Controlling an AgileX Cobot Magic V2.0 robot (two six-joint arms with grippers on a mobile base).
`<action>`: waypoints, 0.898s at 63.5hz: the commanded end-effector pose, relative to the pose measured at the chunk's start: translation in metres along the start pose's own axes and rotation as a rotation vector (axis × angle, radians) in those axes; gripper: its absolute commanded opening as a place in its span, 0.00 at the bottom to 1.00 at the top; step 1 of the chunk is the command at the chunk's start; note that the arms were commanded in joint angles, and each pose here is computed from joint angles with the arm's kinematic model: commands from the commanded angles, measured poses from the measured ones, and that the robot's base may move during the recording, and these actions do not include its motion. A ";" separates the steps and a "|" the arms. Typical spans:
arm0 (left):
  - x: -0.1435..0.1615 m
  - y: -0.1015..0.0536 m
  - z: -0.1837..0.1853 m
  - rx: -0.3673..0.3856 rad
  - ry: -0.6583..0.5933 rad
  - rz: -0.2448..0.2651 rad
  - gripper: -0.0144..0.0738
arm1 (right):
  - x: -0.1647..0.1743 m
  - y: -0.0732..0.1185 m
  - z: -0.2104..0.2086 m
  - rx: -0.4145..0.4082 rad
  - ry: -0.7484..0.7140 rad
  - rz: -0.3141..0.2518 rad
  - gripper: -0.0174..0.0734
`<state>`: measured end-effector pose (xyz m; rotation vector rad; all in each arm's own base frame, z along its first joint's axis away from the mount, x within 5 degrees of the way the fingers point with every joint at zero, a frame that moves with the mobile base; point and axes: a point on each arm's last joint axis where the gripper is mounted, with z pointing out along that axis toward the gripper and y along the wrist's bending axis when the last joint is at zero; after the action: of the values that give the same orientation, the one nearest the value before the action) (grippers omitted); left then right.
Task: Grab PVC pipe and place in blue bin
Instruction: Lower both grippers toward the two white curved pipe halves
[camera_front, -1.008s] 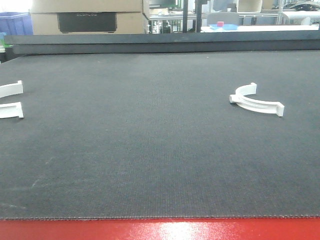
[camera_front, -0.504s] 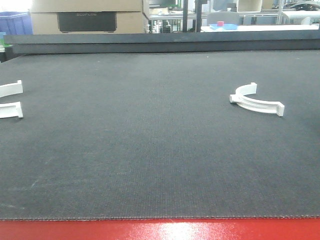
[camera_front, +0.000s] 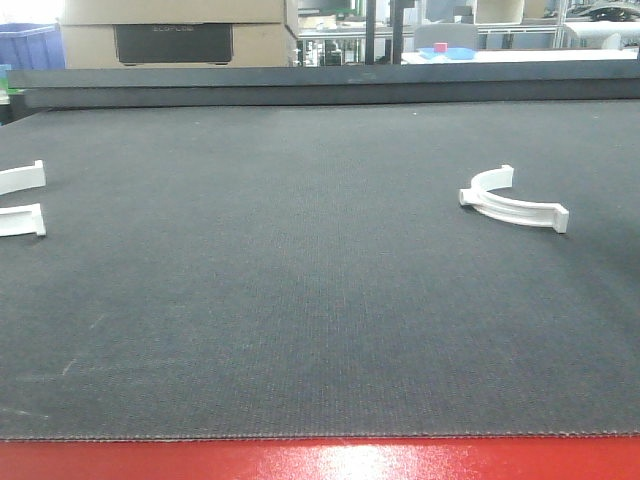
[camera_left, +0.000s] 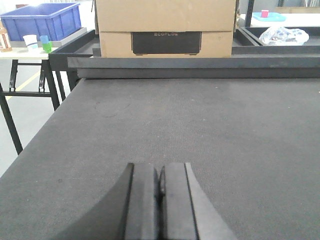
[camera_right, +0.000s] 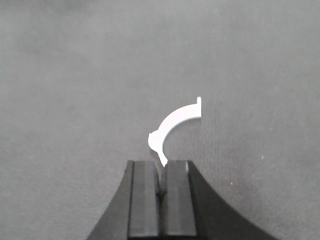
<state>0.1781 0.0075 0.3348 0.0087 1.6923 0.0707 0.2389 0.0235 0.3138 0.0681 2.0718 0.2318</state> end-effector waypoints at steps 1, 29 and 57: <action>-0.001 0.000 0.005 0.003 -0.005 -0.005 0.04 | -0.003 -0.001 0.014 0.007 0.008 -0.010 0.02; 0.018 -0.002 0.037 0.010 0.078 0.007 0.04 | -0.003 -0.003 0.069 0.008 0.176 -0.095 0.02; 0.031 0.009 0.072 -0.034 0.279 -0.049 0.12 | 0.000 -0.005 0.093 0.009 0.222 -0.128 0.33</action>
<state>0.2385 0.0198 0.2893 -0.0597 1.9869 0.0685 0.3163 0.0314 0.2672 -0.0812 2.3104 0.1684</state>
